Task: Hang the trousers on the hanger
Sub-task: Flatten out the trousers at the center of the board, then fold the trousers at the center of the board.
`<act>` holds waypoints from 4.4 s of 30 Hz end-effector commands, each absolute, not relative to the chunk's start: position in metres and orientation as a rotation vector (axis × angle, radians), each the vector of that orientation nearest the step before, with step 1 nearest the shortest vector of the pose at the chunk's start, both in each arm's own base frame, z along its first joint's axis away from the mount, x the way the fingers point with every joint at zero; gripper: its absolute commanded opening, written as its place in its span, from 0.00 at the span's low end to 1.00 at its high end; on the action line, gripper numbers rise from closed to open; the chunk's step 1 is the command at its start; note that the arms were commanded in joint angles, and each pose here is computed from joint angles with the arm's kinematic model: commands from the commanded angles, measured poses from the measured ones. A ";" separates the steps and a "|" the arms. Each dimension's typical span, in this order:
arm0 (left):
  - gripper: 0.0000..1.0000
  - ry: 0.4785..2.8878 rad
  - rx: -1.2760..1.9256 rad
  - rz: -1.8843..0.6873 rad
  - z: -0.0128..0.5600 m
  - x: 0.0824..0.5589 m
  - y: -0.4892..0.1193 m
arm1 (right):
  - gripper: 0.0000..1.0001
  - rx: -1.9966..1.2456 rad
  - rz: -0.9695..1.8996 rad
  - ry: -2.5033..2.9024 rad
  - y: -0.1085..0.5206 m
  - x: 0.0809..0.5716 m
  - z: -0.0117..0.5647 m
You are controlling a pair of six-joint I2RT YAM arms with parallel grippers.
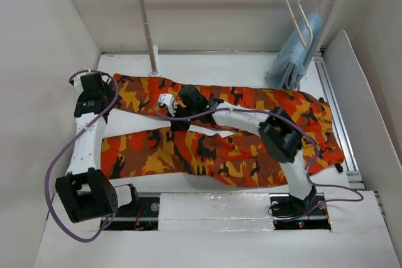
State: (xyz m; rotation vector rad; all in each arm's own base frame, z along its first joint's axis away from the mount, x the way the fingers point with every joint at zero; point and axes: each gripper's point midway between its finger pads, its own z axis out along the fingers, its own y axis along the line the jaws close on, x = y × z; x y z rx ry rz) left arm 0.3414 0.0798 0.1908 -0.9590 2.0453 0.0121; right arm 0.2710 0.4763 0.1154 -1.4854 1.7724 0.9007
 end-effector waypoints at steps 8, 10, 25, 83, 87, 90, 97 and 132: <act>0.60 2.150 -1.003 0.203 0.152 0.279 0.090 | 0.61 -1.159 0.600 1.855 0.460 0.375 0.159; 0.64 2.087 -1.105 0.268 0.156 0.264 0.097 | 0.75 -1.161 0.667 1.794 0.453 0.357 0.187; 0.76 2.176 -1.700 0.260 0.067 0.250 0.106 | 0.67 -1.161 0.772 1.720 0.359 0.233 0.231; 0.59 2.034 -1.845 0.312 0.038 0.248 0.209 | 0.06 -1.045 0.767 1.819 0.252 0.176 0.236; 0.51 2.013 -1.849 0.269 0.033 0.261 0.212 | 0.17 -0.990 0.745 1.864 0.239 0.171 0.232; 0.45 2.001 -1.853 0.230 0.025 0.270 0.213 | 0.19 -0.950 0.743 1.893 0.232 0.167 0.228; 0.00 2.050 -1.861 0.171 0.003 0.273 0.205 | 0.31 -0.776 0.610 2.034 0.196 0.168 0.211; 0.00 1.852 -1.234 -0.449 0.232 0.350 0.037 | 0.54 1.623 -0.295 2.438 -0.035 0.154 0.065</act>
